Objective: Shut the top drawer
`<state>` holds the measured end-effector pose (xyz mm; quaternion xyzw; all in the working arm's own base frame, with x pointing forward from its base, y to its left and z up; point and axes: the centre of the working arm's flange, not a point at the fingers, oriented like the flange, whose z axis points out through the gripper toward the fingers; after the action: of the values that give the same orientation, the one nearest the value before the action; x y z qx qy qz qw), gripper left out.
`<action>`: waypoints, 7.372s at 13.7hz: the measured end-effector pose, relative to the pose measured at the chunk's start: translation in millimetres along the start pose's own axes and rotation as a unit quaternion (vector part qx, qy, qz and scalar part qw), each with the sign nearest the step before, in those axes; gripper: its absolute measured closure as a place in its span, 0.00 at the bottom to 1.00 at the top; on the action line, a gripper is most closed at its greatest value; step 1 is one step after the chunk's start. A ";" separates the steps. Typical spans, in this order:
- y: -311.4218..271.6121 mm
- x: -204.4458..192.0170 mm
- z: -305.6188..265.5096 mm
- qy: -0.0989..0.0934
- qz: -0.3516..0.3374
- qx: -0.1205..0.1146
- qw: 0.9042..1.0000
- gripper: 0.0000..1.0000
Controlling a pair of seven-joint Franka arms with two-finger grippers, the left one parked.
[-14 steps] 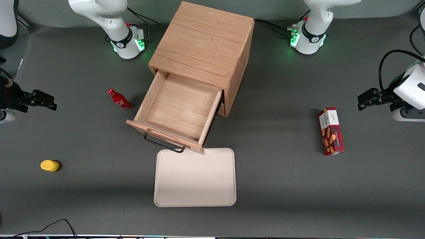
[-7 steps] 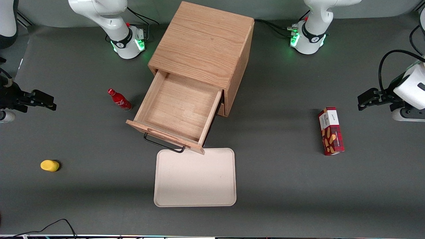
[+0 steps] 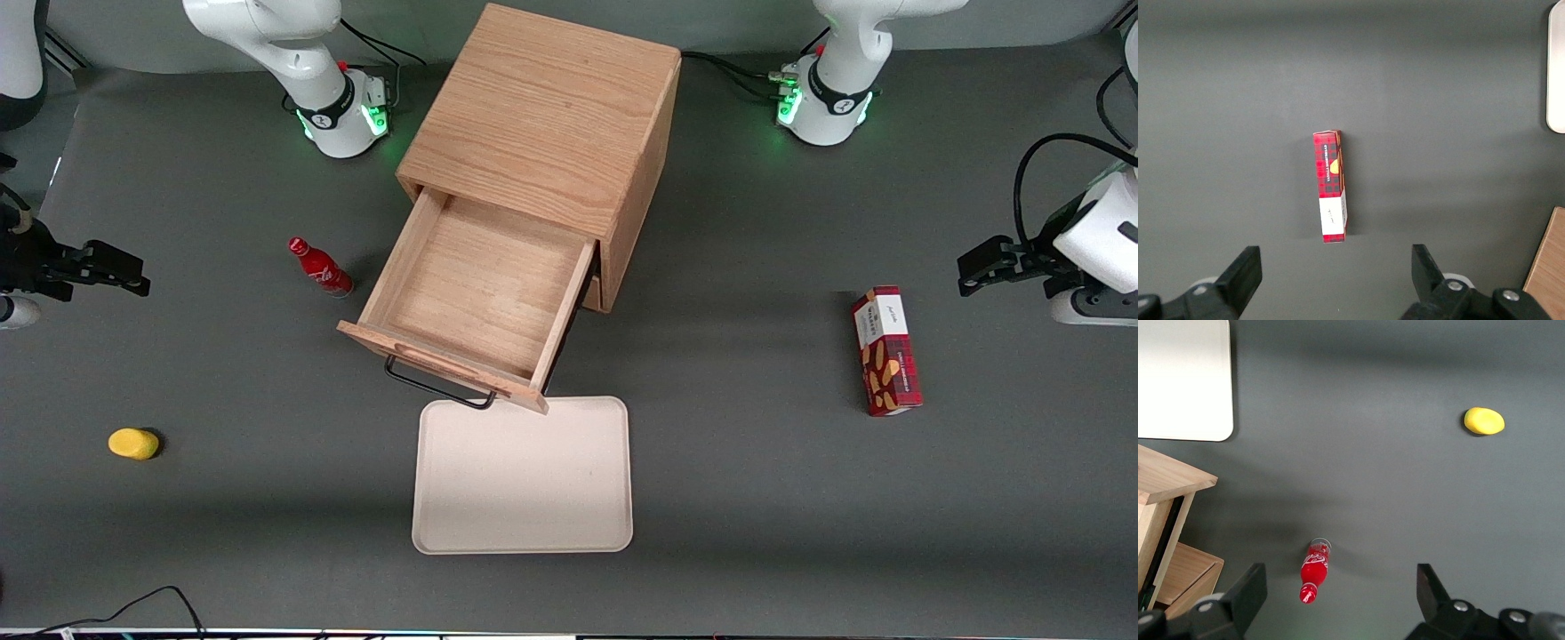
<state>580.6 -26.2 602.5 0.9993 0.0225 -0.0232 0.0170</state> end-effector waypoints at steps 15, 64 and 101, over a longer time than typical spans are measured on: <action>-111.4 -0.5 -16.2 0.016 -0.087 0.050 0.995 0.00; -290.2 124.7 170.6 0.037 -0.415 0.078 0.906 0.00; -290.7 134.5 200.6 0.024 -0.379 0.089 0.921 0.00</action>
<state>692.4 262.9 386.4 0.9137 0.3979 -0.0054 -0.0823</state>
